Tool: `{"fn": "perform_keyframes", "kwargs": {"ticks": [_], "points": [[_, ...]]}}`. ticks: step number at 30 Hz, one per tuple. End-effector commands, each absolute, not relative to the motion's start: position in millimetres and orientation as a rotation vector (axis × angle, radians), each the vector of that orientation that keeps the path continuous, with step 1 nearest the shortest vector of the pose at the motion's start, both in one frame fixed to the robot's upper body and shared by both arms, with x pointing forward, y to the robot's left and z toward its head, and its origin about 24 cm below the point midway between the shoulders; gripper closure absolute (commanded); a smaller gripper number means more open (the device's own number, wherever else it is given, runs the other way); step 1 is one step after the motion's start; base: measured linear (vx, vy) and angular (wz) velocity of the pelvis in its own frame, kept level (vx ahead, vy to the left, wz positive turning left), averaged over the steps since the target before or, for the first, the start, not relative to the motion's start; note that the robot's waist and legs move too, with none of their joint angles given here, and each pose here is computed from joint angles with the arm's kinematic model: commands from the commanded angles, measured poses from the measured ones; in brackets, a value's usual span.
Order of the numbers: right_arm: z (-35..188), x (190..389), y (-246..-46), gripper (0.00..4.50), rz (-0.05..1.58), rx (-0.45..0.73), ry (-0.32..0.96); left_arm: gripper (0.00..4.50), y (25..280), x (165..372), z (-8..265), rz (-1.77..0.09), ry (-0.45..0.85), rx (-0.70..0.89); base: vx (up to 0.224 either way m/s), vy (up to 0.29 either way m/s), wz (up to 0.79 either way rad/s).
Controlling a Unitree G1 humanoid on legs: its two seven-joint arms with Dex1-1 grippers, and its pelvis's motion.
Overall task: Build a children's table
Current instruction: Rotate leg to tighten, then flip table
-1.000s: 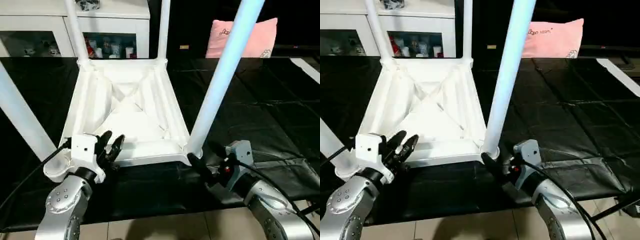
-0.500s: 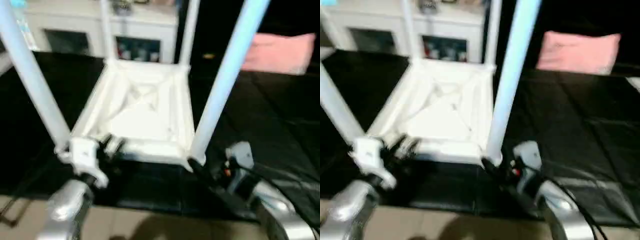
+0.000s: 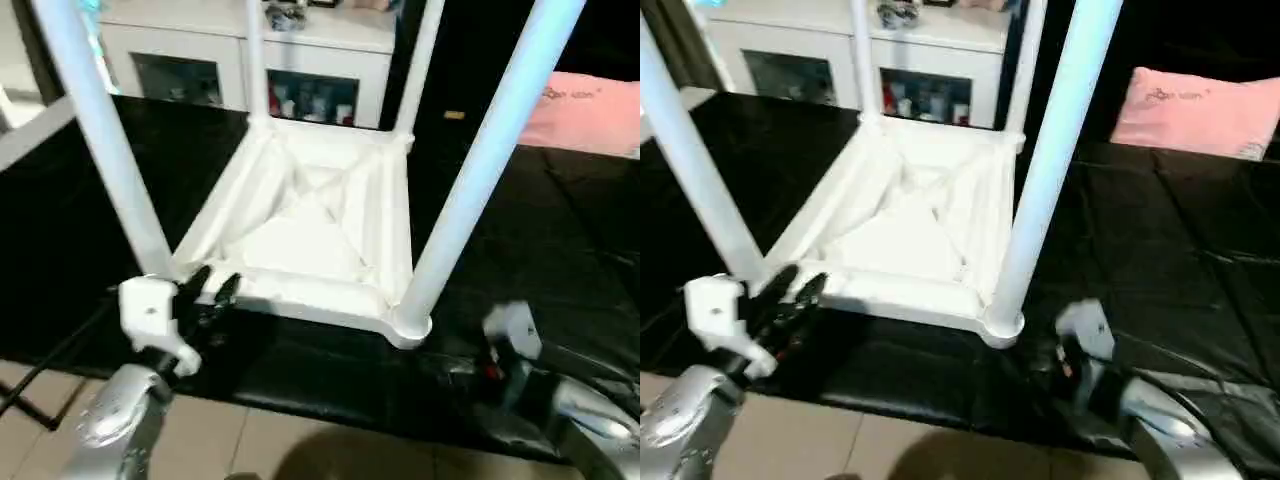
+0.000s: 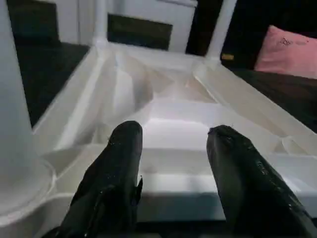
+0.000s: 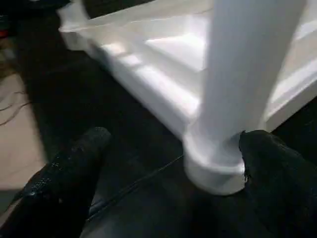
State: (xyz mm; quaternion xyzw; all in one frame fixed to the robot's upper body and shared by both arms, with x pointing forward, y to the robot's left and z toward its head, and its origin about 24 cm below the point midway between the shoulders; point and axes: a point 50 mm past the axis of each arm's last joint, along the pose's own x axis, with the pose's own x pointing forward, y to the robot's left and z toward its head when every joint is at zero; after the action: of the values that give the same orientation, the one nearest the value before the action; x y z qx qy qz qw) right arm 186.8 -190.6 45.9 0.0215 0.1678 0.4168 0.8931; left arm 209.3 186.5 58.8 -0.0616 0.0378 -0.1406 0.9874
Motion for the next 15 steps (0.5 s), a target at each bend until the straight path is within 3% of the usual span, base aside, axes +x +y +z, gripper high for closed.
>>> {"fn": "perform_keyframes", "kwargs": {"ticks": [1, 6, 10, 15], "points": [[56, 186.4, -197.3, 0.0, 0.898, 0.045, 0.344, 1.79, 190, 205, 58, -0.308, 0.084, -0.128, 0.0, 0.0, 0.0], [72, 186.5, -195.8, 0.0, 1.001, 0.124, 0.31, 1.32, 222, 196, 54, -0.349, 0.128, -0.082, 0.0, 0.0, 0.0], [73, 189.0, -187.8, 0.0, 1.043, 0.135, 0.302, 1.18, 238, 194, 56, -0.366, 0.141, -0.074, 0.0, 0.0, 0.0], [68, 199.9, -170.8, 0.0, 1.057, 0.157, 0.28, 0.67, 263, 184, 65, -0.333, 0.156, -0.047, 0.0, 0.0, 0.0]]}}
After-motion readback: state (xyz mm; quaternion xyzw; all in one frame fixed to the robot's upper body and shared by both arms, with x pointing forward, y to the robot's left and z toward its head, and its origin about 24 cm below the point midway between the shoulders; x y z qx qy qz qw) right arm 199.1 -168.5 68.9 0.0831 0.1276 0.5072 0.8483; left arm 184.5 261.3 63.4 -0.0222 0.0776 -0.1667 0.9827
